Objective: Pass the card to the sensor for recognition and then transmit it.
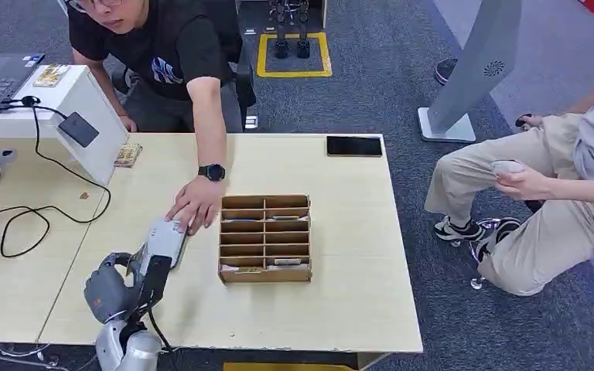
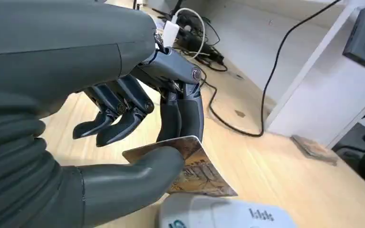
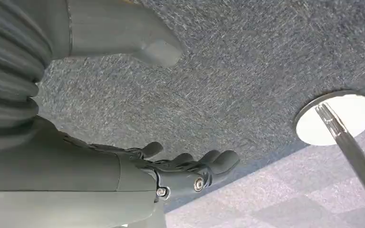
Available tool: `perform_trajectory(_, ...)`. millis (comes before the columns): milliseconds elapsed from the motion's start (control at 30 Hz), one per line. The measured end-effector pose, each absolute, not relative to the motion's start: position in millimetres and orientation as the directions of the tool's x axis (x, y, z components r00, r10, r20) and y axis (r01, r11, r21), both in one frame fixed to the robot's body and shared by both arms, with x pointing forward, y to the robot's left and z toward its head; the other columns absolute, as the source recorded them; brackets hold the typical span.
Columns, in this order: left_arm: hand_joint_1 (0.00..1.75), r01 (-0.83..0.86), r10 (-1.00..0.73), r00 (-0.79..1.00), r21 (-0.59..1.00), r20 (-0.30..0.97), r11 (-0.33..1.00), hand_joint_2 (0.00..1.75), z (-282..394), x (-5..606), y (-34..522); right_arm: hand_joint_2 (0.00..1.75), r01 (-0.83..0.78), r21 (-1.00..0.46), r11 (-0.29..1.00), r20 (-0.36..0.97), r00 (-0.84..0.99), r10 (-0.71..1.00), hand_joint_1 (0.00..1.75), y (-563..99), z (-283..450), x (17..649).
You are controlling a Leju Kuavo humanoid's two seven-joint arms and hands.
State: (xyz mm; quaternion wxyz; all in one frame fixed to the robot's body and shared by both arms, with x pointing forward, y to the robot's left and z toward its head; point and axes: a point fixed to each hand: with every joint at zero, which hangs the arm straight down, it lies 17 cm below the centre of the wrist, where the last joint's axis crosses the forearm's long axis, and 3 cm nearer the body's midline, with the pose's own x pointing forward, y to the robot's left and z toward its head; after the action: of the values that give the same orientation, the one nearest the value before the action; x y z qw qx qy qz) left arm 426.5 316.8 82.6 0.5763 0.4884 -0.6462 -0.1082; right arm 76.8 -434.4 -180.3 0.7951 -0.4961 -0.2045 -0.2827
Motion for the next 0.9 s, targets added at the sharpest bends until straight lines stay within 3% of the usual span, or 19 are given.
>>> perform_trajectory(333,1.75,-0.530,-0.849,0.017,0.725,0.529,0.441,1.75,124.6,436.8,295.5,1.75,0.653,-0.665,0.363,0.619,0.753,-0.223,0.00,-432.7,-181.0,84.5)
perform_trajectory(900,1.75,-0.519,-0.903,-0.066,0.758,0.425,0.395,1.75,138.5,439.1,273.2,1.75,0.653,-0.656,0.379,0.626,0.751,-0.211,0.00,-431.3,-183.5,89.4)
